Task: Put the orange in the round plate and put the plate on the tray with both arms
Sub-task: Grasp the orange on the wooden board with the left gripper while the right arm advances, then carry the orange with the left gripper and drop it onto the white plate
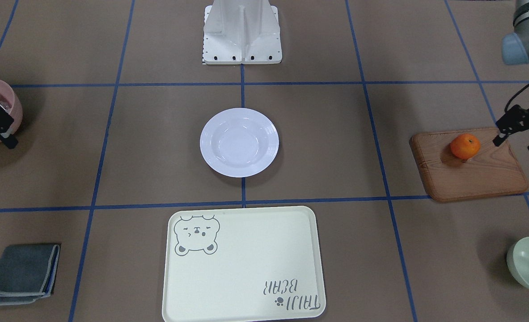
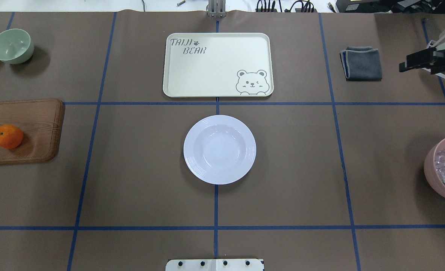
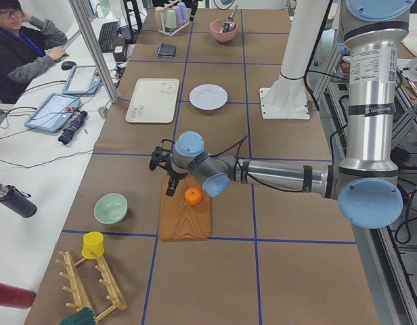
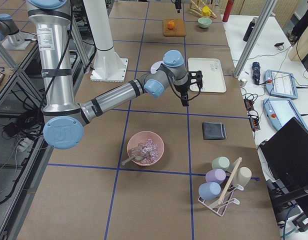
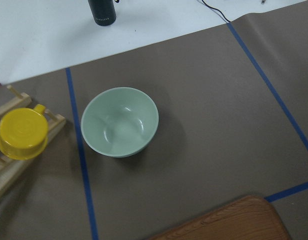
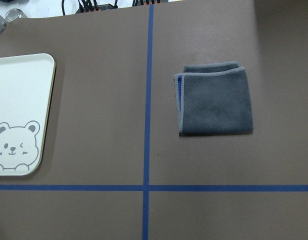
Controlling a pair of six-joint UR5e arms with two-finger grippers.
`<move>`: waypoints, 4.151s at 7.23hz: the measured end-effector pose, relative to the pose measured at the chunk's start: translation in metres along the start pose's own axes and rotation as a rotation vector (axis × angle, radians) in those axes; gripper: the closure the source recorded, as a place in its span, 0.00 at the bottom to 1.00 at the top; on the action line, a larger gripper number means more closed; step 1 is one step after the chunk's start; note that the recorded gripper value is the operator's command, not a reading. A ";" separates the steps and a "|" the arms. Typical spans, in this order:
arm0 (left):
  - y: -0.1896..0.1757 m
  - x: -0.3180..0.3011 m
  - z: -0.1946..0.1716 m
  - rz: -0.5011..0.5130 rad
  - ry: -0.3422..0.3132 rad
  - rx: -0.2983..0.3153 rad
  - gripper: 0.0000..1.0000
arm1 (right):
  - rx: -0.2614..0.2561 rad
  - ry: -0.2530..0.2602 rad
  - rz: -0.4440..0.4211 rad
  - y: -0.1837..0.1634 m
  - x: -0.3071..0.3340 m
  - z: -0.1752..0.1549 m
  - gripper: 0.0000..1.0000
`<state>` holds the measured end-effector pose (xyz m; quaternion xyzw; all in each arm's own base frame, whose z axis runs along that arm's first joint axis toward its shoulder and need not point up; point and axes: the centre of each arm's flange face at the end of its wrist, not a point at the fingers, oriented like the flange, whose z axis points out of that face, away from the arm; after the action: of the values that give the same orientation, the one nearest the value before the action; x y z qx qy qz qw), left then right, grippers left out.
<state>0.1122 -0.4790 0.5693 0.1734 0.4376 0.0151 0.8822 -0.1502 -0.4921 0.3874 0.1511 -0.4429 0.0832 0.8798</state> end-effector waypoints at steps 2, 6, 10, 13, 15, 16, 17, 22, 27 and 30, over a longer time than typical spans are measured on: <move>0.040 0.014 0.039 0.006 -0.012 -0.042 0.01 | -0.006 -0.004 0.013 0.014 -0.020 0.009 0.00; 0.063 0.000 0.089 0.033 -0.053 -0.065 0.01 | -0.004 0.002 0.008 0.016 -0.022 0.012 0.00; 0.066 0.011 0.104 0.063 -0.035 -0.077 1.00 | 0.002 0.012 0.007 0.016 -0.021 0.015 0.00; 0.051 0.036 0.088 0.082 0.010 -0.055 1.00 | 0.003 0.013 0.005 0.016 -0.022 0.016 0.00; -0.003 0.102 0.071 0.034 0.009 -0.030 1.00 | -0.001 -0.009 -0.012 0.022 -0.030 0.021 0.00; -0.038 0.156 0.066 -0.025 -0.019 -0.028 1.00 | -0.001 -0.035 -0.022 0.027 -0.038 0.024 0.00; -0.064 0.222 0.068 -0.070 -0.035 -0.038 1.00 | 0.001 -0.064 -0.011 0.035 -0.048 0.028 0.01; -0.064 0.555 0.091 -0.287 -0.147 -0.090 1.00 | 0.028 -0.234 0.334 0.085 -0.099 0.053 0.00; -0.024 0.668 0.166 -0.322 -0.211 -0.103 0.12 | 0.074 -0.363 0.436 0.153 -0.117 0.101 0.00; -0.007 0.675 0.184 -0.294 -0.197 -0.077 0.02 | 0.069 -0.378 0.429 0.170 -0.127 0.107 0.00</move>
<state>0.6702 -0.4193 0.1515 0.0743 0.3690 -0.1145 0.9194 -0.3542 -0.3704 0.3778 0.0966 -0.6179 0.2528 0.7382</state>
